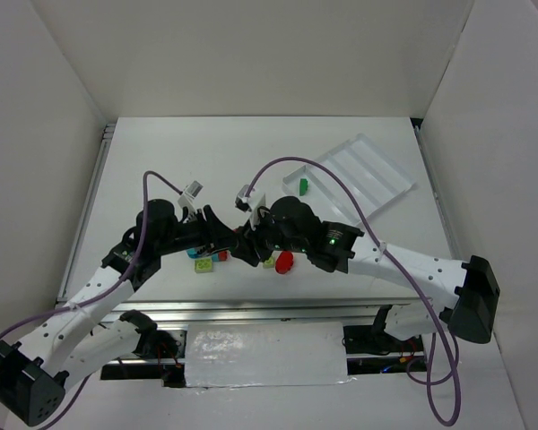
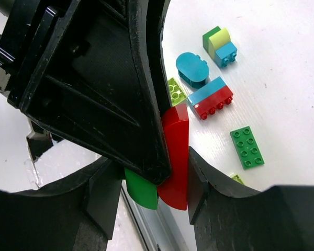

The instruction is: Sort the legos into containers by color

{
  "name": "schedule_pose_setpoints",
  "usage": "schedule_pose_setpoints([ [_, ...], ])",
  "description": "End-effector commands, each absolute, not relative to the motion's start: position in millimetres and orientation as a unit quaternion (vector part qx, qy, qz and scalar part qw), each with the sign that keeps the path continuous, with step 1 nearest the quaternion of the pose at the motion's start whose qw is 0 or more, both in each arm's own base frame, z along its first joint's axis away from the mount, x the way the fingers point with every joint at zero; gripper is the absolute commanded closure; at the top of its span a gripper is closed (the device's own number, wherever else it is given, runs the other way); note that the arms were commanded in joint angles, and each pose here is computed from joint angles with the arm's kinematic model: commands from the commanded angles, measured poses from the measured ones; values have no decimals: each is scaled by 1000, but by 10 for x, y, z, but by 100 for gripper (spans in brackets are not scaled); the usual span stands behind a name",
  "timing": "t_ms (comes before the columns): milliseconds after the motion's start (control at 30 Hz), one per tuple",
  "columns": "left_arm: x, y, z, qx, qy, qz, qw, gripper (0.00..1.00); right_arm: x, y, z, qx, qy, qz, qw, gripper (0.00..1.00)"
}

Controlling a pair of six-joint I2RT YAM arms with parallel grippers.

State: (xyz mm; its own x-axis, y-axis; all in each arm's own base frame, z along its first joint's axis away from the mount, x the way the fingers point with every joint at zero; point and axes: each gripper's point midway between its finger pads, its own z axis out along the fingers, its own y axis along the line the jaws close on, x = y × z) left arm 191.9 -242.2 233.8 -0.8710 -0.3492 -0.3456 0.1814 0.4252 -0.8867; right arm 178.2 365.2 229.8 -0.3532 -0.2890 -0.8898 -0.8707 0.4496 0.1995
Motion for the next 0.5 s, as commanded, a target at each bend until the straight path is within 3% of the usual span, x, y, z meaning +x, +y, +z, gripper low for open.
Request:
schedule_pose_setpoints([
  [0, 1852, -2513, 2602, -1, 785, -559, 266, 100, 1809, 3780, 2730, -365, 707, 395, 460, 66],
  [67, 1867, -2508, 2629, 8, 784, -556, 276, 100, 1795, 3790, 2732, -363, 703, 402, 461, 64],
  [133, 1860, -2504, 2685, 19, 778, -558, 289, 100, 1775, 3788, 2725, -359, 702, 409, 459, 36],
  [167, 1861, -2491, 2722, 23, 773, -558, 300, 100, 1778, 3780, 2723, -355, 703, 410, 459, 11],
  [200, 1867, -2477, 2732, 31, 772, -554, 310, 100, 1772, 3760, 2708, -354, 706, 409, 457, 1],
  [300, 1877, -2430, 2805, 51, 766, -543, 342, 100, 1849, 3646, 2654, -341, 724, 403, 444, 0],
  [467, 1828, -2413, 2909, 110, 749, -534, 377, 100, 1584, 3343, 2814, -382, 674, 529, 346, 0],
])
